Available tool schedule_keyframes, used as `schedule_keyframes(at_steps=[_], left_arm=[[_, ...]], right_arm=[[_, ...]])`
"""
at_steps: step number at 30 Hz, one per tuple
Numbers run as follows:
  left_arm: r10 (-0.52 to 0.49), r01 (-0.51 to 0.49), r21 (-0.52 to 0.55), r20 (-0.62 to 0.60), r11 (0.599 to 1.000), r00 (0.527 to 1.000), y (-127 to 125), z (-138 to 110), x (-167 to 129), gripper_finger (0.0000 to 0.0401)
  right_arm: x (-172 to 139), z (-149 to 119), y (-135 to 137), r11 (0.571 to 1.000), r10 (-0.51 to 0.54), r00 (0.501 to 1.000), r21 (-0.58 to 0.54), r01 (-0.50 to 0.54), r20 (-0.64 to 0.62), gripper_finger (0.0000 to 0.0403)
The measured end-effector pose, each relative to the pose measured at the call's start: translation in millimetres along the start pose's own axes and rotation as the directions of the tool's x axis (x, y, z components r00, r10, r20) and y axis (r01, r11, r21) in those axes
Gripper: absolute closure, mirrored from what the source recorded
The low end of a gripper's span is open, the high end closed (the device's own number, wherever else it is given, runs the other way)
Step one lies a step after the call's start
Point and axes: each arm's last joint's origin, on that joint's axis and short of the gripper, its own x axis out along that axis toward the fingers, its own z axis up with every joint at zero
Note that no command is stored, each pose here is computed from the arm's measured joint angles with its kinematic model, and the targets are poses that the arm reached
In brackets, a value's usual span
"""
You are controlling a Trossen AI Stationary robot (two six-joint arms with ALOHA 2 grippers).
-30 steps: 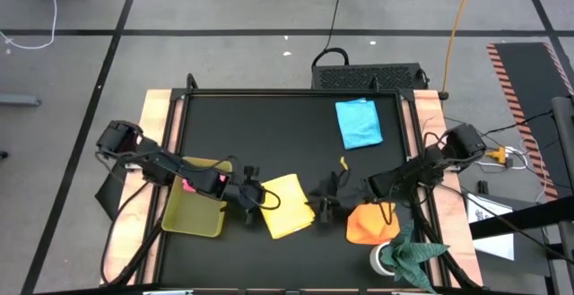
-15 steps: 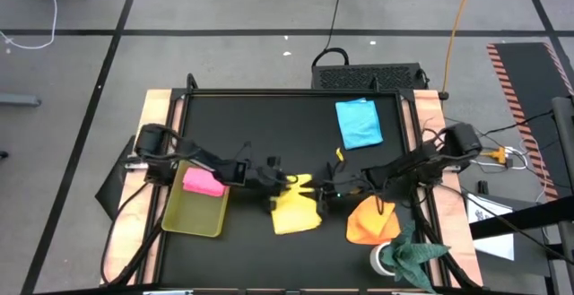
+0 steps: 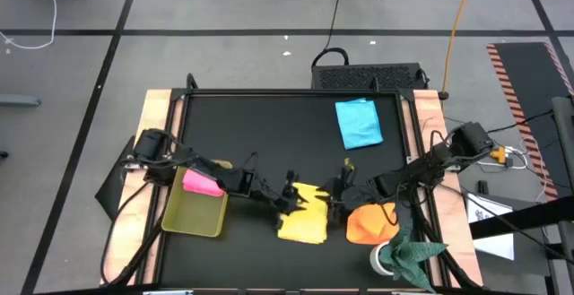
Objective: Fold microfiber towels
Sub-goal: Fold the yellow microfiber towel
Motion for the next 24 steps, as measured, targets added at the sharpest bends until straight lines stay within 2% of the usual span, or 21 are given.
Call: schedule_keyframes(at_steps=[5, 8, 13, 16, 21, 24], left_arm=[[0.029, -0.041, -0.088, -0.129, 0.995, 0.991, -22, 4, -13, 0.0300], [0.042, -0.073, -0.149, -0.200, 0.986, 0.979, -34, 0, -16, 0.0300], [0.057, -0.113, -0.201, -0.267, 0.973, 0.962, -48, -5, -18, 0.0300], [0.067, -0.124, -0.210, -0.260, 0.970, 0.963, -51, -3, -19, 0.0300], [-0.060, -0.013, -0.272, -0.259, 0.962, 0.964, -46, -12, -12, 0.0300], [-0.100, 0.024, -0.238, -0.311, 0.971, 0.945, -43, -29, -3, 0.0300]], right_arm=[[7, -10, -25, 0.994, -0.086, 0.995, 0.058, 0.089, -0.056, 0.0283], [11, -13, -36, 0.990, -0.089, 0.991, 0.101, 0.099, -0.097, 0.0259], [15, -13, -40, 0.988, 0.058, 0.984, 0.150, -0.033, -0.167, 0.0251], [15, -12, -39, 0.986, 0.085, 0.982, 0.153, -0.059, -0.168, 0.0277], [15, -15, -40, 0.987, 0.067, 0.978, 0.155, -0.036, -0.196, 0.0350], [13, -19, -39, 0.986, 0.055, 0.973, 0.164, -0.018, -0.225, 0.0392]])
